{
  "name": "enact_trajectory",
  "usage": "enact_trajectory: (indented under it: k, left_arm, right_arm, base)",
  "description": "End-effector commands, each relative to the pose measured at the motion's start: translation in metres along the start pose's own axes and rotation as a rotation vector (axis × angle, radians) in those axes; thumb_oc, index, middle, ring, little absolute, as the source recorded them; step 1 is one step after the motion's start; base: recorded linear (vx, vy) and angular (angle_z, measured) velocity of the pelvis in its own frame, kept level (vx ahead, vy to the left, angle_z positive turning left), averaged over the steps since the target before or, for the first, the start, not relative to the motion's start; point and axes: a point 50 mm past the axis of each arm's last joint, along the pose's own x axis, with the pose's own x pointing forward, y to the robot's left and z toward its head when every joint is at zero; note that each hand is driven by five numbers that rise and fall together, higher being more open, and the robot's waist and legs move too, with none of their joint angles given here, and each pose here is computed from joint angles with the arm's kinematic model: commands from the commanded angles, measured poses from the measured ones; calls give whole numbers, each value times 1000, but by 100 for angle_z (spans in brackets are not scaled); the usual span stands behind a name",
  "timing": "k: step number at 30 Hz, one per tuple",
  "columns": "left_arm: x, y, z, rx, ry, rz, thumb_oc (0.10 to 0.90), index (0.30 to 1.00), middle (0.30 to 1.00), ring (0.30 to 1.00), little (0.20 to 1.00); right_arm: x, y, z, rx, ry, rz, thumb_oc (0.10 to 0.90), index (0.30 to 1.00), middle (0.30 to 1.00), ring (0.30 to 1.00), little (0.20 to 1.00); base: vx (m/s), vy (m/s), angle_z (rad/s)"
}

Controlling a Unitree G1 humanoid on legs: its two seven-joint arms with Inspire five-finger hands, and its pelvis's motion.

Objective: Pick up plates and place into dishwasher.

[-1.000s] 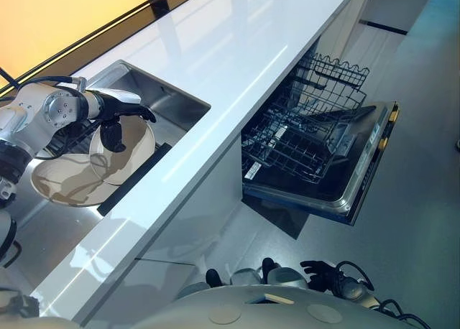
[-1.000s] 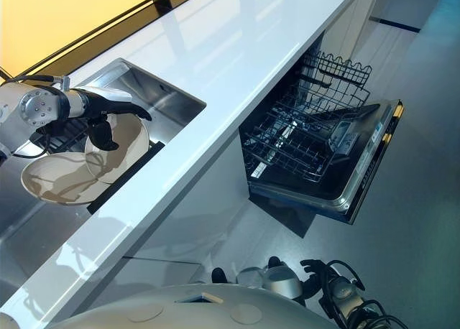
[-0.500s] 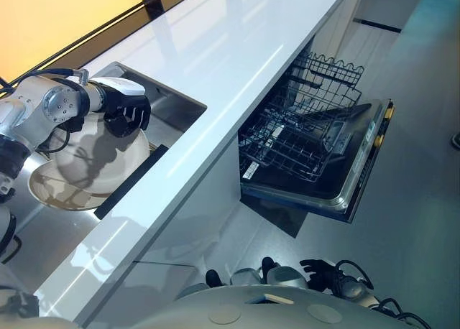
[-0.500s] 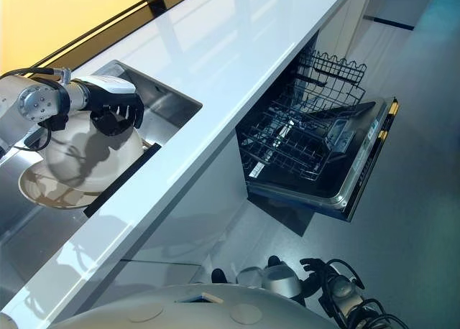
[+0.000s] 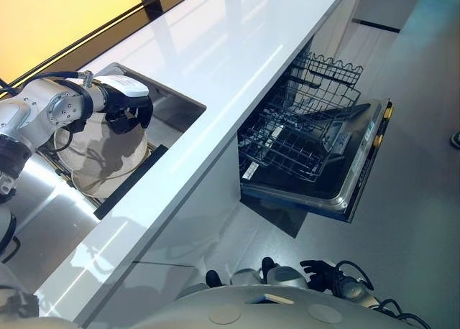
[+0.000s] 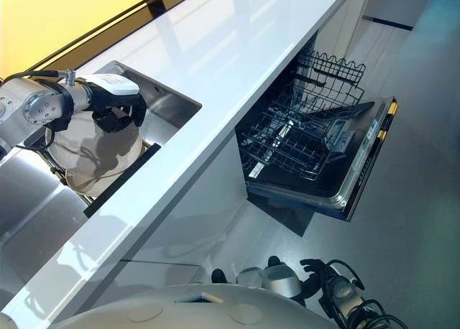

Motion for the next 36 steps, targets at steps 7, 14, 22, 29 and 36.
enact_trajectory:
  k: [7,14,22,29,36]
  left_arm:
    - [-58,74,-36,-107,152,420,342,507,507,507,442]
    - [-77,59,-56,-103,191,507,281,455,455,455,381]
    - [-70,32,-51,-115,204,566,284,458,458,458,384]
    - [-74,34,-48,-120,199,600,287,460,460,460,387]
    - [-82,36,-52,-139,203,670,292,465,465,465,392]
  right_arm:
    - [-26,-32,94,130,-485,45,800,900,900,900,900]
    - [-102,-24,177,202,-1029,582,800,900,900,900,900]
    - [-184,-69,241,361,-1485,753,800,900,900,900,900]
    - [-219,-74,260,262,-1682,721,800,900,900,900,900]
    - [-250,-85,265,201,-1829,661,800,900,900,900,900]
  base:
    - [-15,-11,3]
    - [-56,-34,0]
    - [-14,-3,0]
    - [0,0,0]
    - [0,0,0]
